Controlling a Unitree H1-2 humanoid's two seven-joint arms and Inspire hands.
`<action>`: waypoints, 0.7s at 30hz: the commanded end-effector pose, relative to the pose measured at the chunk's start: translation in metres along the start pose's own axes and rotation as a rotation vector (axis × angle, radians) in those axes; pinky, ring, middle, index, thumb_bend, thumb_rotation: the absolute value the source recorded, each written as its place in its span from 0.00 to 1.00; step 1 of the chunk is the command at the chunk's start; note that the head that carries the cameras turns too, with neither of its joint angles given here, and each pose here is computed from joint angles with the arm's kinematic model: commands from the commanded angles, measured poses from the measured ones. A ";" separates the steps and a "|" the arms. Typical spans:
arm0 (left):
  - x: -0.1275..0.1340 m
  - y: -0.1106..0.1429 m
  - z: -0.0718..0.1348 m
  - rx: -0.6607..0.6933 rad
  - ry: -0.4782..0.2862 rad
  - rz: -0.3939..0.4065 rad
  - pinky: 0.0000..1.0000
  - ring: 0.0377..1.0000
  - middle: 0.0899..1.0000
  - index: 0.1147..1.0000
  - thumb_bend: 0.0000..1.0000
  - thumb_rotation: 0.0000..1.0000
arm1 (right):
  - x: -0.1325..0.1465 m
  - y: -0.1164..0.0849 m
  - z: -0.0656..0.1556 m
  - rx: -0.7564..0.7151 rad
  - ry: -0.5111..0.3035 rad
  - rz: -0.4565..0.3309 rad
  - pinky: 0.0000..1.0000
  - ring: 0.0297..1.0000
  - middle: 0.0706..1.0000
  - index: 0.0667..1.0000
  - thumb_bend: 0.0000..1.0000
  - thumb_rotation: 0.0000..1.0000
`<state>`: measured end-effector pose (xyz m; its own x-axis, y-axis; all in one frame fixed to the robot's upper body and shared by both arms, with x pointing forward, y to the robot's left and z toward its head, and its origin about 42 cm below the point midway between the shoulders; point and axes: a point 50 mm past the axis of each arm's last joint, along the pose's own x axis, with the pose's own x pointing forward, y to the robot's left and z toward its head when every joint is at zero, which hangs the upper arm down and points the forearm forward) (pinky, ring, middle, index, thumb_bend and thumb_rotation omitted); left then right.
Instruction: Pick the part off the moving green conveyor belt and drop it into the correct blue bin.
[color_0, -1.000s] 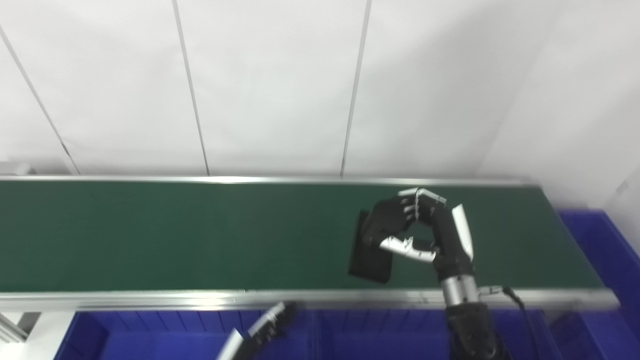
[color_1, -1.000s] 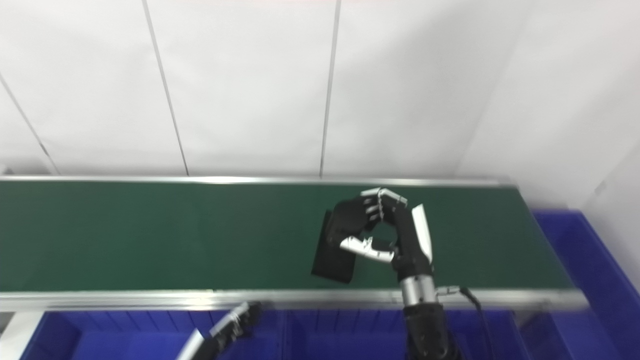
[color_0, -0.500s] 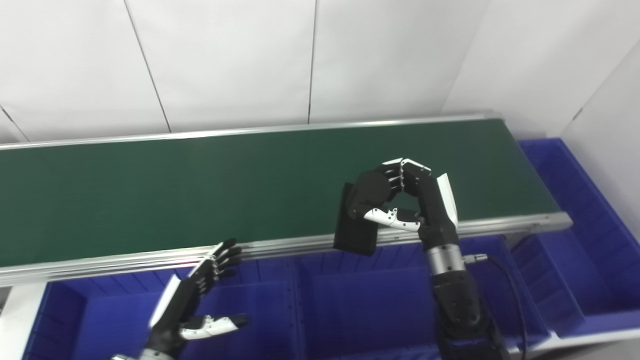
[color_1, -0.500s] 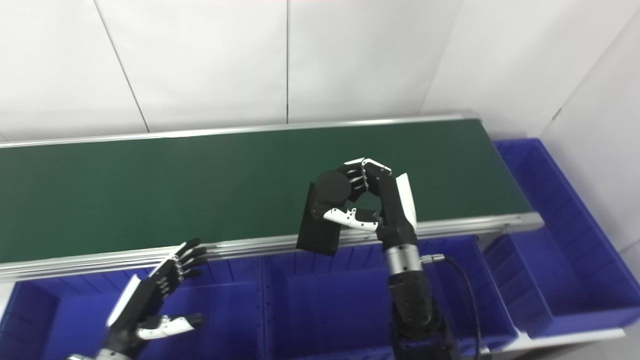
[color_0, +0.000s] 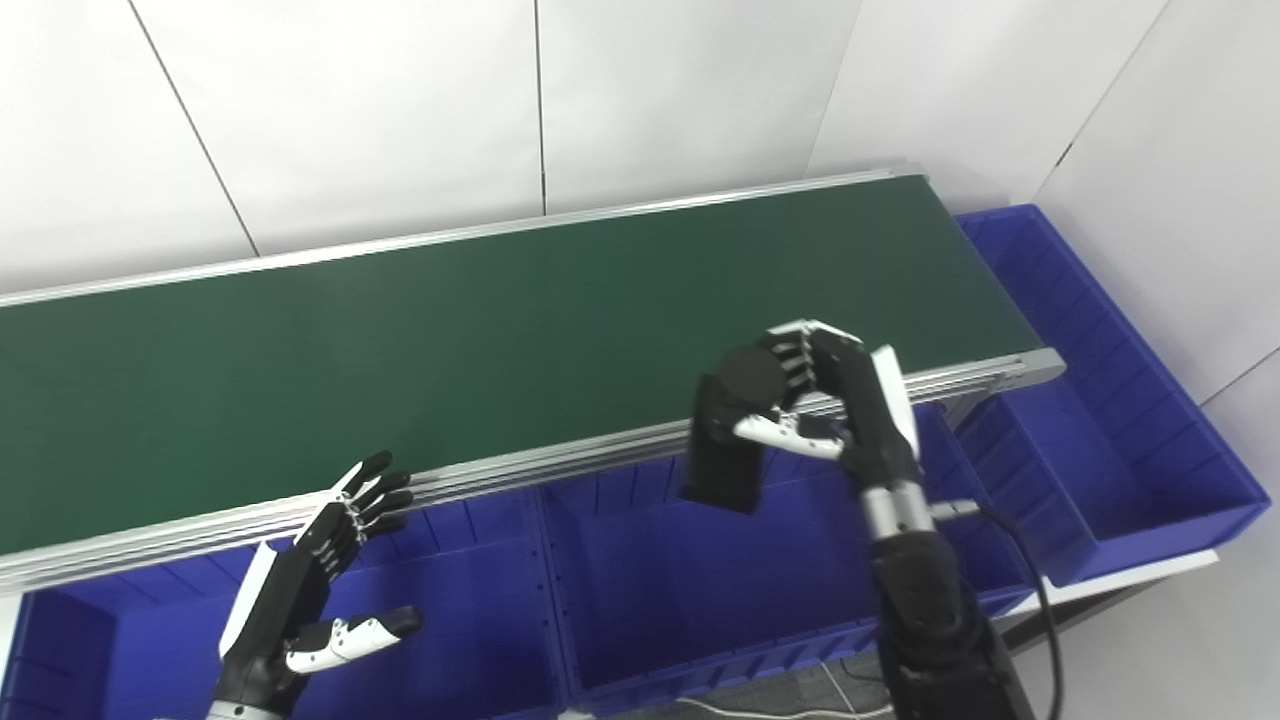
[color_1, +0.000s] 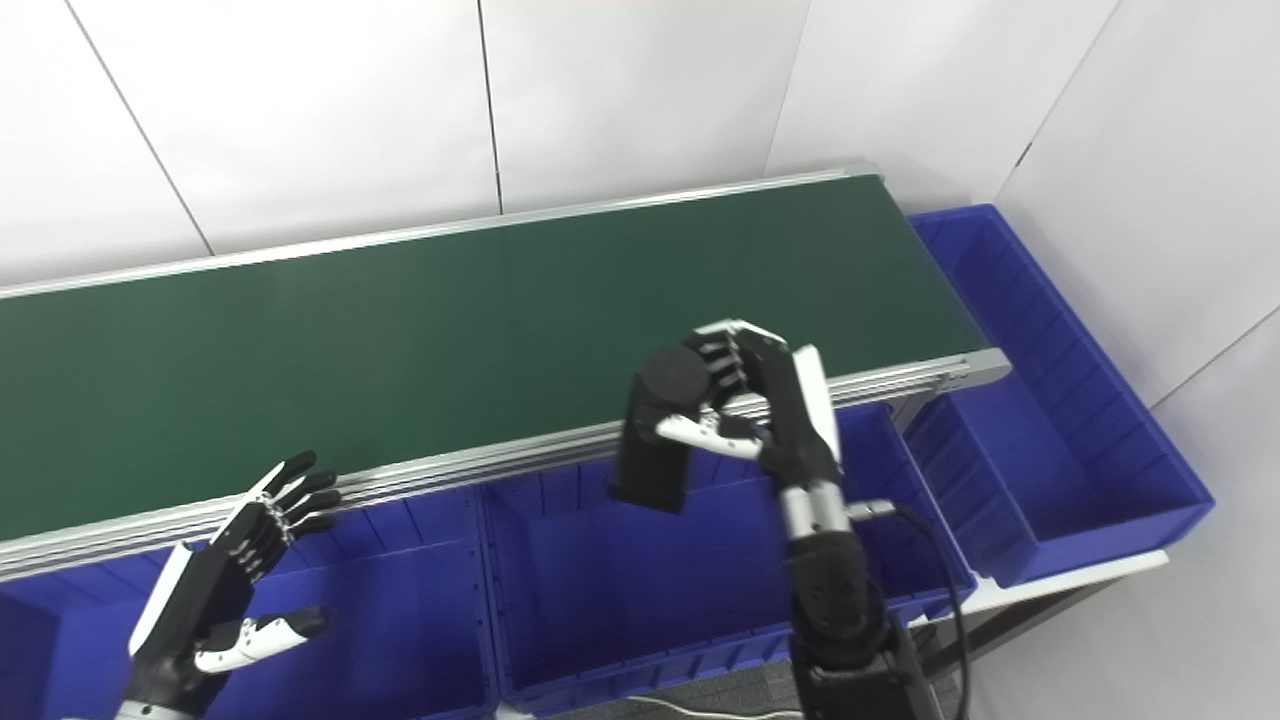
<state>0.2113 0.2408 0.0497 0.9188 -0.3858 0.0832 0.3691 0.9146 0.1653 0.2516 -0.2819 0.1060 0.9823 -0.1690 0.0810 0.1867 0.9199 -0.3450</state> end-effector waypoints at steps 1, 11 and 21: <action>0.002 0.002 0.010 0.009 -0.064 -0.001 0.77 0.82 0.85 0.89 0.86 0.46 | 0.002 -0.008 0.004 0.014 -0.054 -0.031 0.30 0.38 0.44 0.49 0.52 0.00; 0.000 0.002 0.010 0.008 -0.061 -0.001 0.77 0.82 0.85 0.89 0.86 0.45 | -0.010 -0.015 -0.040 -0.043 0.040 -0.086 0.31 0.38 0.44 0.49 0.52 0.00; -0.002 0.001 0.011 0.002 -0.063 0.000 0.77 0.83 0.85 0.89 0.86 0.44 | -0.023 -0.020 -0.088 -0.071 0.183 -0.162 0.32 0.38 0.45 0.49 0.52 0.00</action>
<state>0.2028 0.2421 0.0465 0.9219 -0.3805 0.0724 0.3675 0.9184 0.1465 0.2185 -0.3212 0.0172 0.9230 -0.3665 -0.1171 0.2888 0.8610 -0.4186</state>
